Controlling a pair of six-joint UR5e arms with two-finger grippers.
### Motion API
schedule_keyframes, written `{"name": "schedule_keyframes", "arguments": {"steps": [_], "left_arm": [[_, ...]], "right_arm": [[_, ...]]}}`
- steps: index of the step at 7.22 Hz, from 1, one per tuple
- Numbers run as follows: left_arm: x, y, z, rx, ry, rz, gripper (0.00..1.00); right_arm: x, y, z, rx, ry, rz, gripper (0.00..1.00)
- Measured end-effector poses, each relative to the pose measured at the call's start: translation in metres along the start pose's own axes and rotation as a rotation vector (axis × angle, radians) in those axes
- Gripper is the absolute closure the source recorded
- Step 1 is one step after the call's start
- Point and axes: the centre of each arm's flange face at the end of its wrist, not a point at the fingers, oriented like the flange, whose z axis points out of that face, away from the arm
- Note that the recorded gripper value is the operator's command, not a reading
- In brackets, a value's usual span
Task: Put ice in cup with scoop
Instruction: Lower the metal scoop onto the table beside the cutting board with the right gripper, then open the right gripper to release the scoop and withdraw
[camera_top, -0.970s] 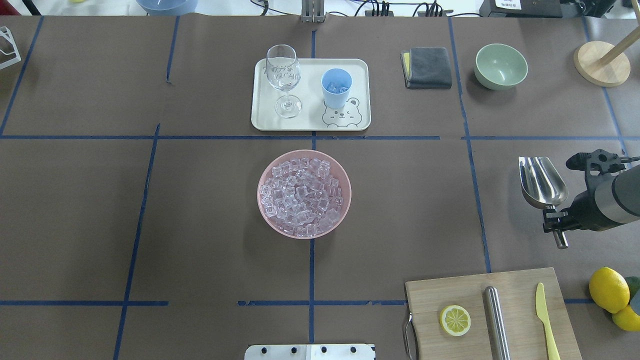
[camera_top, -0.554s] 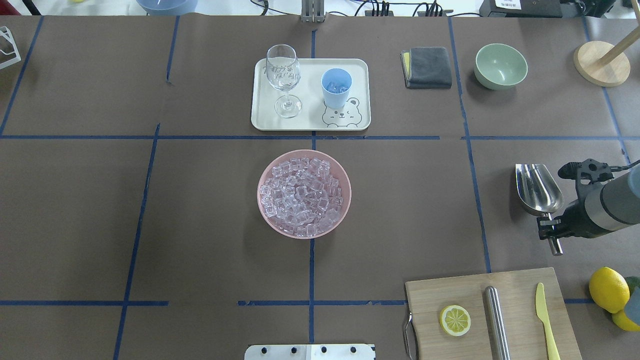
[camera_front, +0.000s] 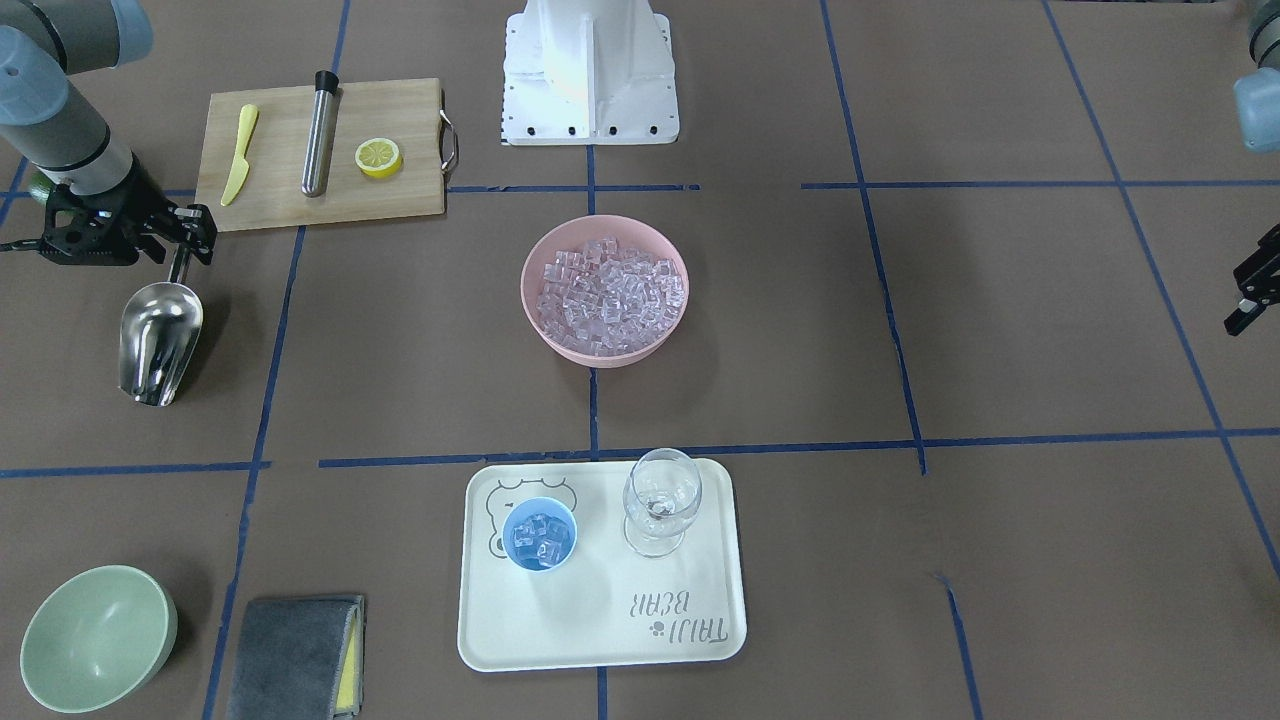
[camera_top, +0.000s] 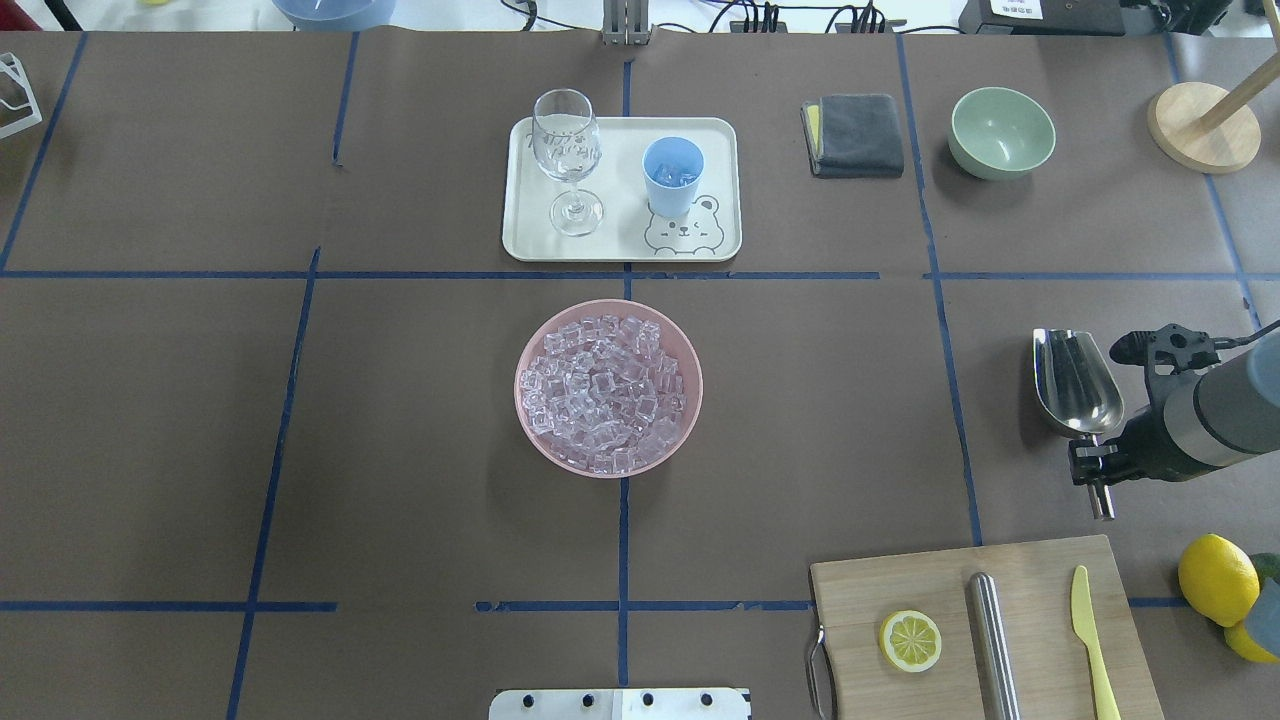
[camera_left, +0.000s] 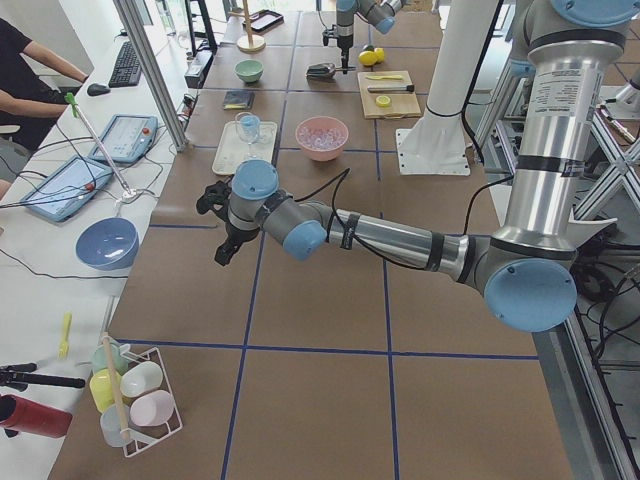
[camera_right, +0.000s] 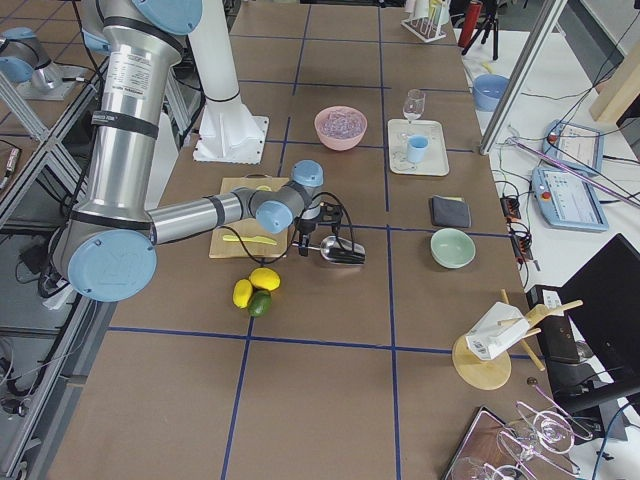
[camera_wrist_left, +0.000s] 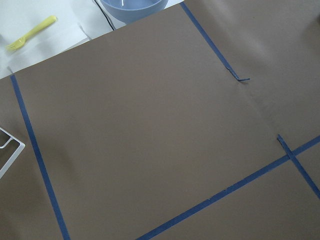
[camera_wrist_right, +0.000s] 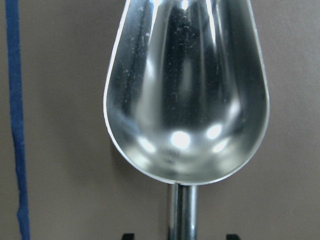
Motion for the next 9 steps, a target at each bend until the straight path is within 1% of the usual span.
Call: {"name": "schedule_keyframes", "arguments": {"steps": [1, 2, 3, 4, 6, 7, 8, 9], "left_arm": [[0.0, 0.0, 0.0, 0.0, 0.0, 0.0, 0.0], [-0.001, 0.001, 0.0, -0.001, -0.001, -0.002, 0.0], [-0.004, 0.005, 0.0, -0.009, -0.003, -0.013, 0.0], [-0.009, 0.015, 0.003, -0.029, -0.007, -0.034, 0.0], [-0.023, 0.044, 0.011, -0.097, -0.02, -0.103, 0.0], [-0.029, 0.057, 0.012, -0.127, -0.026, -0.128, 0.0], [-0.038, 0.069, 0.011, -0.152, -0.033, -0.129, 0.0], [-0.056, 0.081, 0.003, -0.183, -0.048, -0.114, 0.0]], "right_arm": [[-0.002, 0.0, -0.006, 0.008, -0.008, -0.002, 0.0], [-0.001, -0.004, -0.019, 0.029, -0.021, 0.0, 0.0], [0.009, -0.013, -0.037, 0.064, -0.033, -0.009, 0.0], [0.025, -0.024, -0.053, 0.099, -0.031, -0.055, 0.0], [0.073, -0.046, -0.075, 0.15, 0.005, -0.183, 0.0], [0.107, -0.057, -0.085, 0.153, -0.003, -0.224, 0.0], [0.152, -0.068, -0.096, 0.149, -0.037, -0.254, 0.0], [0.199, -0.075, -0.106, 0.157, -0.067, -0.3, 0.0]]}}
